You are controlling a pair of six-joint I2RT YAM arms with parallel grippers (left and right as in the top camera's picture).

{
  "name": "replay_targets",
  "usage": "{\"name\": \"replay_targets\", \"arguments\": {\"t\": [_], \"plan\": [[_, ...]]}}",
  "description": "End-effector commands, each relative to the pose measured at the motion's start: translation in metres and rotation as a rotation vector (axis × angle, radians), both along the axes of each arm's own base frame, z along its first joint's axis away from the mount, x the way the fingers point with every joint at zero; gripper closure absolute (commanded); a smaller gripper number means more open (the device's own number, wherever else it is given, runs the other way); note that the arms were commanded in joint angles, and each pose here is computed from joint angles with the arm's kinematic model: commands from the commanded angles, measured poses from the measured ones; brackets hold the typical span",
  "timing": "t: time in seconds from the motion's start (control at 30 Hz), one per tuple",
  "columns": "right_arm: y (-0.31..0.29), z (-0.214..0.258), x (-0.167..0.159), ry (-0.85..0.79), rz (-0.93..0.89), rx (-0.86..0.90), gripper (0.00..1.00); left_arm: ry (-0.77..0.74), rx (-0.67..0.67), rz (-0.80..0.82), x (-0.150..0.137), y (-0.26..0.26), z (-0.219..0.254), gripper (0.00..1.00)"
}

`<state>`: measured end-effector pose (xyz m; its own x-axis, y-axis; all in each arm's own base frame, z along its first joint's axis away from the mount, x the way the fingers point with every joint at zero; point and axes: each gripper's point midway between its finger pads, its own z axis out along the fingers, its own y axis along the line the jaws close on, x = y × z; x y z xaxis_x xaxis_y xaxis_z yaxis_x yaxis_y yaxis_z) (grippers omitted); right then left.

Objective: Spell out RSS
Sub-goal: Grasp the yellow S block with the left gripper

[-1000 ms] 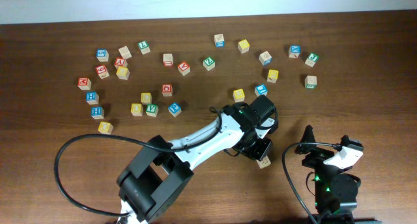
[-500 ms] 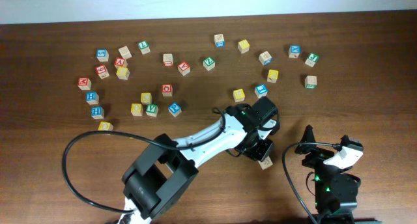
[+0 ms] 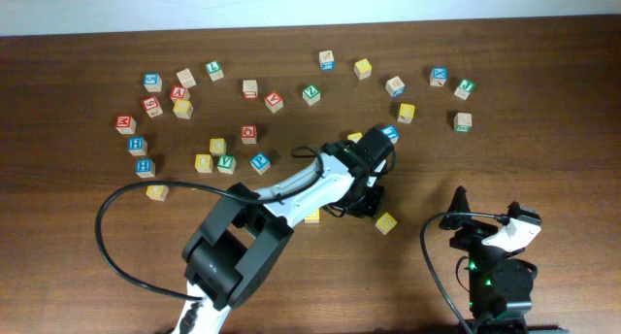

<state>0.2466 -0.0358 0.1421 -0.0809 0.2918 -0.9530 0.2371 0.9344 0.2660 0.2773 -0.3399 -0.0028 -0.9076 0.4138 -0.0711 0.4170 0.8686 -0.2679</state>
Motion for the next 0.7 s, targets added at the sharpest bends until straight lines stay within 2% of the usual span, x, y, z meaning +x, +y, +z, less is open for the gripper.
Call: {"name": "replay_targets", "arguments": {"t": [0.0,0.1,0.2,0.23,0.27,0.3,0.33,0.37,0.4,0.47,0.53,0.6,0.63,0.67], "plan": [[-0.004,-0.003,-0.001,0.011,-0.021,-0.010,0.02,0.012,0.160,0.032,-0.005,0.033,-0.039,1.00],[-0.004,-0.003,-0.001,0.011,-0.021,-0.010,0.02,-0.006,0.140,0.052,0.009,0.031,-0.025,1.00],[-0.004,-0.003,-0.001,0.011,-0.021,-0.010,0.02,-0.093,0.098,0.101,0.047,0.032,0.040,1.00],[-0.004,-0.003,-0.001,0.011,-0.021,-0.010,0.02,-0.122,0.074,0.103,0.055,0.032,0.069,0.85],[-0.004,-0.003,-0.001,0.011,-0.021,-0.010,0.02,-0.119,0.075,0.103,0.054,0.033,0.077,0.44],[-0.004,-0.003,-0.001,0.011,-0.021,-0.010,0.02,-0.093,0.080,0.076,0.043,0.031,0.077,0.19],[-0.004,-0.003,-0.001,0.011,-0.021,-0.010,0.02,-0.063,0.046,-0.023,0.029,0.022,0.074,0.20],[-0.004,-0.003,-0.001,0.011,-0.021,-0.010,0.02,-0.036,-0.008,-0.207,0.003,0.003,0.072,0.12],[-0.004,-0.003,-0.001,0.011,-0.021,-0.010,0.02,-0.053,0.006,-0.284,-0.007,-0.002,0.068,0.08],[-0.004,-0.003,-0.001,0.011,-0.021,-0.010,0.02,-0.124,0.102,-0.360,-0.016,-0.005,0.053,0.08],[-0.004,-0.003,-0.001,0.011,-0.021,-0.010,0.02,-0.168,0.111,-0.471,-0.023,-0.018,0.046,0.08],[-0.004,-0.003,-0.001,0.011,-0.021,-0.010,0.02,-0.230,0.154,-0.480,-0.018,-0.020,0.045,0.07],[-0.004,-0.003,-0.001,0.011,-0.021,-0.010,0.02,-0.246,0.147,-0.477,-0.015,-0.023,0.046,0.09],[-0.004,-0.003,-0.001,0.011,-0.021,-0.010,0.02,-0.262,0.133,-0.475,-0.012,-0.028,0.045,0.15]]}}
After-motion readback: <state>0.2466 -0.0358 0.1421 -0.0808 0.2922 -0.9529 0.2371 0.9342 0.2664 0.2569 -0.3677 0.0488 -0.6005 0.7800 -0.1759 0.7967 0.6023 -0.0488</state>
